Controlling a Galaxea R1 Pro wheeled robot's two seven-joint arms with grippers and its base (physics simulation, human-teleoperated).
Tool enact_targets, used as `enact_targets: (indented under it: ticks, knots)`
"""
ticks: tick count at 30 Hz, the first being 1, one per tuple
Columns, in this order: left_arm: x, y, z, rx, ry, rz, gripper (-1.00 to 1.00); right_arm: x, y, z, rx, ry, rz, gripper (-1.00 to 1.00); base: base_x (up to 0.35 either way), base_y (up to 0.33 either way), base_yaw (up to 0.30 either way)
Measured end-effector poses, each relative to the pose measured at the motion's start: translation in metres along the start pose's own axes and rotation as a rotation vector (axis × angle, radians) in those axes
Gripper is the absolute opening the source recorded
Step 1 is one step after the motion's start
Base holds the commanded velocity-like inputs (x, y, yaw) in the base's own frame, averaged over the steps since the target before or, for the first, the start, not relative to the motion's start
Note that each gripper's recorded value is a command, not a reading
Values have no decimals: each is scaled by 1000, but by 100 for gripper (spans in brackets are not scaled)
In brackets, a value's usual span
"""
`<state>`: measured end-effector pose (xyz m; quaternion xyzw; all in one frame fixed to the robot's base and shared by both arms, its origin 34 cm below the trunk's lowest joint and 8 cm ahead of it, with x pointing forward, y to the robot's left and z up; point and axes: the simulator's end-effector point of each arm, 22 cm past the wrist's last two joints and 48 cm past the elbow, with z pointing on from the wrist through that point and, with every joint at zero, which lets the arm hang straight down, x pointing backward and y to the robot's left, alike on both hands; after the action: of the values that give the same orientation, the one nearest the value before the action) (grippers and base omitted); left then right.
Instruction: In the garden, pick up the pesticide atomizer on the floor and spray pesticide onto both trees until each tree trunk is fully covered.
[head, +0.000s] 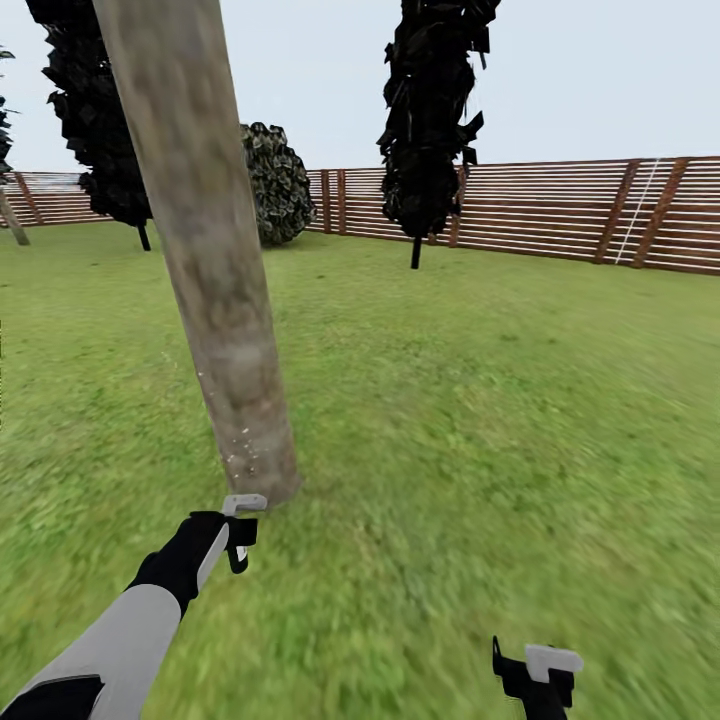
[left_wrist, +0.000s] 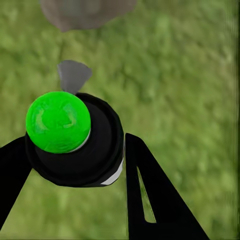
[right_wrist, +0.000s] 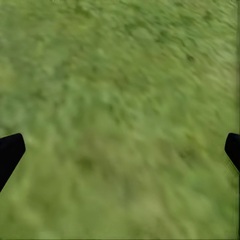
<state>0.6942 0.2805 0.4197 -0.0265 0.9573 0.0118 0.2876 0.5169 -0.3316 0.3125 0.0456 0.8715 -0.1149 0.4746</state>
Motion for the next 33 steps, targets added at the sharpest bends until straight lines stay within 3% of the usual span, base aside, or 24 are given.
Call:
enact_targets:
  ticks: [17, 22, 27, 28, 30, 33]
  knots:
    - [0, 0, 0, 0, 1, 0, -100, 0, 0, 0, 0, 1, 0, 100, 29, -272, 268]
    - [-2, 0, -1, 1, -5, -5, -100, 0, 0, 0, 0, 0, 0, 100, 0, -53, 189]
    - [-19, -2, -5, 2, -45, -8, -100, 0, 0, 0, 0, 0, 0, 100, 0, -2, 9]
    - [-23, -4, -5, 5, -51, -8, -100, 0, 0, 0, 0, 0, 0, 100, 0, 0, 0]
    - [-34, -42, -10, 59, -74, -13, -100, 0, 0, 0, 0, 0, 0, 100, 0, 0, 0]
    - [-53, -64, -19, 83, -114, -3, -100, 0, 0, 0, 0, 0, 0, 100, 0, 0, 0]
